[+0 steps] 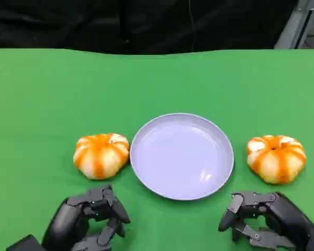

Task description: Grasp the bread from the table and place it into the plate.

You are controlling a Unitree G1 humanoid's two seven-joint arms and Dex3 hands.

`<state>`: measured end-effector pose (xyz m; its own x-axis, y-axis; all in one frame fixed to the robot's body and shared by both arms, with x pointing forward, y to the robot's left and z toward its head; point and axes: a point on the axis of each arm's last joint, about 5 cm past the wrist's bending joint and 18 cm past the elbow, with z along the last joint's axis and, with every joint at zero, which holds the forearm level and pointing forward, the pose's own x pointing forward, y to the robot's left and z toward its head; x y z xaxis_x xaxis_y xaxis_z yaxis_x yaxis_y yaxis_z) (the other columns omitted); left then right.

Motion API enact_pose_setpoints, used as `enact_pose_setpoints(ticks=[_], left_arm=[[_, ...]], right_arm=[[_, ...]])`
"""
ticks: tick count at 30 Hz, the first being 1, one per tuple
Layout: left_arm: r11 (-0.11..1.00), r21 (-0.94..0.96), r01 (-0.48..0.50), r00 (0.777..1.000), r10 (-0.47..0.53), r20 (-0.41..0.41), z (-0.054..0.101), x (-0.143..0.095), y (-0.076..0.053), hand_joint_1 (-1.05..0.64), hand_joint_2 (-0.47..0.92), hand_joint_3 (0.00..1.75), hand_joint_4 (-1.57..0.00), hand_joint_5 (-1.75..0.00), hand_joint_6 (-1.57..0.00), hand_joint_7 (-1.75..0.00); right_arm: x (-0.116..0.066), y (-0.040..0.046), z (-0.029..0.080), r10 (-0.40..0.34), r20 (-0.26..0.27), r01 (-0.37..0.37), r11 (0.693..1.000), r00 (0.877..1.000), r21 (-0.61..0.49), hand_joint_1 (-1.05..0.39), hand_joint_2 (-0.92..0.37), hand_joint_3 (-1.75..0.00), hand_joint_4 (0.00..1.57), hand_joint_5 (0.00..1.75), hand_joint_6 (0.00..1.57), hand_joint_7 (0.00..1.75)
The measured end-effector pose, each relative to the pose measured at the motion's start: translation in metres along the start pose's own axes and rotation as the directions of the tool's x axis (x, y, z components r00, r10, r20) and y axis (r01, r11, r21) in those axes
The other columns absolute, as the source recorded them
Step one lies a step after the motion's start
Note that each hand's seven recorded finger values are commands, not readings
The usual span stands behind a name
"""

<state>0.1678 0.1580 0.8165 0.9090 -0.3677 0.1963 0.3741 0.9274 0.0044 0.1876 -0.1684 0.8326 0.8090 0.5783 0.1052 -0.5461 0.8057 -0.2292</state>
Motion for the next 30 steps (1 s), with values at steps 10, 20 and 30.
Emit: enact_pose_setpoints(ticks=[10,20,30], left_arm=[[1.0,0.002,0.0,1.0,0.0,0.004,0.0002,0.0,0.0,0.0,0.6,1.08,-0.75,-1.6,-0.81,-1.36],[1.0,0.006,0.0,1.0,0.0,0.012,0.0006,0.0001,-0.0001,0.01,0.62,1.01,-0.74,-1.49,-0.81,-1.26],[0.998,0.005,-0.059,0.998,0.059,0.027,0.0011,0.0013,-0.0004,-0.16,0.92,0.17,-0.89,-0.38,-1.04,-0.02]], right_arm=[[0.0001,0.0,0.0001,-0.001,0.0,0.001,1.0,1.0,-0.001,-0.02,-0.92,-0.47,0.73,1.51,0.83,1.02],[0.0,0.0001,-0.0001,-0.001,-0.002,0.001,1.0,1.0,0.0,-0.02,-0.92,-0.46,0.73,1.51,0.83,1.02],[0.0005,-0.0002,-0.0001,0.0,-0.001,0.0,1.0,1.0,0.0,-0.01,-0.92,-0.47,0.72,1.52,0.82,1.03]])
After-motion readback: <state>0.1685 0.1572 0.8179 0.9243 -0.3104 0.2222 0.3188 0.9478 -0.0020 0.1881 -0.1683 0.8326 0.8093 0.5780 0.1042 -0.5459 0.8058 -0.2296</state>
